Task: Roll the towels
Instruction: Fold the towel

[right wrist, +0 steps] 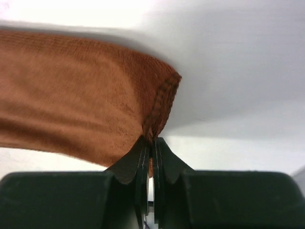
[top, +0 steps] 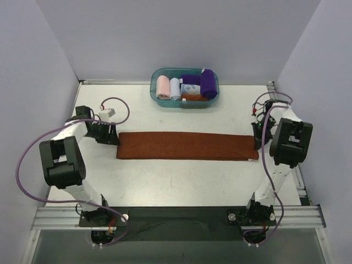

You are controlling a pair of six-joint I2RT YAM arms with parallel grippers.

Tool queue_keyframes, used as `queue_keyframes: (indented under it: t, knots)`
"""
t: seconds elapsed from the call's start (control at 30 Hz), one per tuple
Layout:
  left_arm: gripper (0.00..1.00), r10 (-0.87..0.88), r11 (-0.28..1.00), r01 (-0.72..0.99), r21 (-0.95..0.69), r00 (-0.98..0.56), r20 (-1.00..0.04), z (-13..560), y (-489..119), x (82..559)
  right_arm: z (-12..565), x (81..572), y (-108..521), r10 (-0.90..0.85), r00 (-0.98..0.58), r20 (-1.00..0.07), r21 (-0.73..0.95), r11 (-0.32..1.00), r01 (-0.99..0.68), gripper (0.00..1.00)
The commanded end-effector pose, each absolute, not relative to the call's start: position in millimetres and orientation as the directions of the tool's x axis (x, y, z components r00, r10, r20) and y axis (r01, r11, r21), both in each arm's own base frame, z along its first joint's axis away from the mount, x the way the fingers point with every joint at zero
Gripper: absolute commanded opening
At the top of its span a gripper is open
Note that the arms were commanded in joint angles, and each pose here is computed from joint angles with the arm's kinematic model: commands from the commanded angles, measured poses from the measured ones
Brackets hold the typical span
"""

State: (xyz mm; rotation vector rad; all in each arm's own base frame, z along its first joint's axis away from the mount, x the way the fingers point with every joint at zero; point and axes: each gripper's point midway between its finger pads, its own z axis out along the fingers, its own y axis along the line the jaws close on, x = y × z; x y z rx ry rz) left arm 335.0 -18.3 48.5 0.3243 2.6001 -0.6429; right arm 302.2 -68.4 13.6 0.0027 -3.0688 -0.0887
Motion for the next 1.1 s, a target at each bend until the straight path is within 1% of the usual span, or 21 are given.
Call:
queue_keyframes:
  t: [0.0, 0.03, 0.1, 0.13, 0.17, 0.2, 0.23, 0.33, 0.37, 0.4, 0.47, 0.5, 0.57, 0.6, 0.7, 0.9, 1.07]
  knots:
    - [0.57, 0.124, 0.861, 0.372, -0.347, -0.814, -0.567, 76, -18, 347, 67, 321, -100, -0.026, -0.999, -0.036, 0.009, 1.000, -0.027, 0.00]
    - [0.57, 0.123, 0.858, 0.375, -0.351, -0.814, -0.568, 76, -19, 346, 75, 319, -96, -0.037, -0.999, -0.031, 0.026, 0.999, -0.037, 0.00]
    - [0.58, 0.119, 0.851, 0.378, -0.363, -0.814, -0.569, 77, -22, 344, 93, 330, -84, -0.053, -0.995, -0.086, 0.076, 0.995, -0.060, 0.00]
    - [0.59, 0.117, 0.848, 0.379, -0.371, -0.816, -0.567, 77, -23, 343, 99, 330, -71, -0.075, -0.993, -0.086, 0.095, 0.992, -0.083, 0.00]
    - [0.61, 0.113, 0.842, 0.382, -0.380, -0.815, -0.569, 78, -25, 342, 104, 331, -62, -0.086, -0.992, -0.097, 0.125, 0.987, -0.098, 0.00]
    - [0.67, 0.112, 0.839, 0.384, -0.386, -0.815, -0.568, 78, -26, 342, 110, 332, -49, -0.097, -0.989, -0.116, 0.160, 0.980, -0.115, 0.00]
    - [0.82, 0.109, 0.834, 0.386, -0.393, -0.815, -0.569, 78, -27, 341, 113, 330, -39, -0.106, -0.988, -0.112, 0.183, 0.975, -0.125, 0.00]
    - [0.88, 0.096, 0.824, 0.387, -0.415, -0.816, -0.571, 80, -31, 341, 119, 328, 3, -0.165, -0.979, -0.120, 0.254, 0.948, -0.191, 0.00]
    - [0.95, 0.089, 0.817, 0.387, -0.426, -0.816, -0.571, 82, -33, 340, 118, 327, 21, -0.188, -0.975, -0.115, 0.273, 0.938, -0.213, 0.00]
    - [0.97, 0.085, 0.813, 0.386, -0.436, -0.819, -0.567, 82, -35, 339, 121, 329, 35, -0.193, -0.973, -0.126, 0.316, 0.922, -0.223, 0.00]
    - [0.97, 0.075, 0.805, 0.381, -0.455, -0.826, -0.559, 82, -38, 337, 122, 333, 55, -0.187, -0.975, -0.124, 0.361, 0.906, -0.220, 0.00]
    - [0.97, 0.067, 0.802, 0.375, -0.465, -0.830, -0.553, 83, -39, 336, 116, 333, 70, -0.213, -0.972, -0.103, 0.381, 0.894, -0.236, 0.00]
    - [0.97, 0.055, 0.798, 0.362, -0.482, -0.840, -0.540, 83, -40, 334, 114, 337, 86, -0.225, -0.969, -0.100, 0.414, 0.876, -0.246, 0.00]
    - [0.97, 0.055, 0.795, 0.362, -0.486, -0.842, -0.537, 83, -42, 333, 106, 336, 99, -0.247, -0.966, -0.076, 0.429, 0.867, -0.255, 0.00]
    - [0.97, 0.042, 0.798, 0.344, -0.495, -0.851, -0.524, 82, -41, 333, 97, 335, 125, -0.272, -0.961, -0.049, 0.481, 0.837, -0.261, 0.00]
    - [0.97, 0.004, 0.802, 0.284, -0.525, -0.881, -0.472, 74, -41, 333, 84, 336, 171, -0.352, -0.934, -0.061, 0.493, 0.803, -0.335, 0.00]
    - [0.97, -0.002, 0.809, 0.266, -0.524, -0.890, -0.455, 69, -40, 333, 74, 334, 199, -0.382, -0.923, -0.041, 0.496, 0.794, -0.350, 0.00]
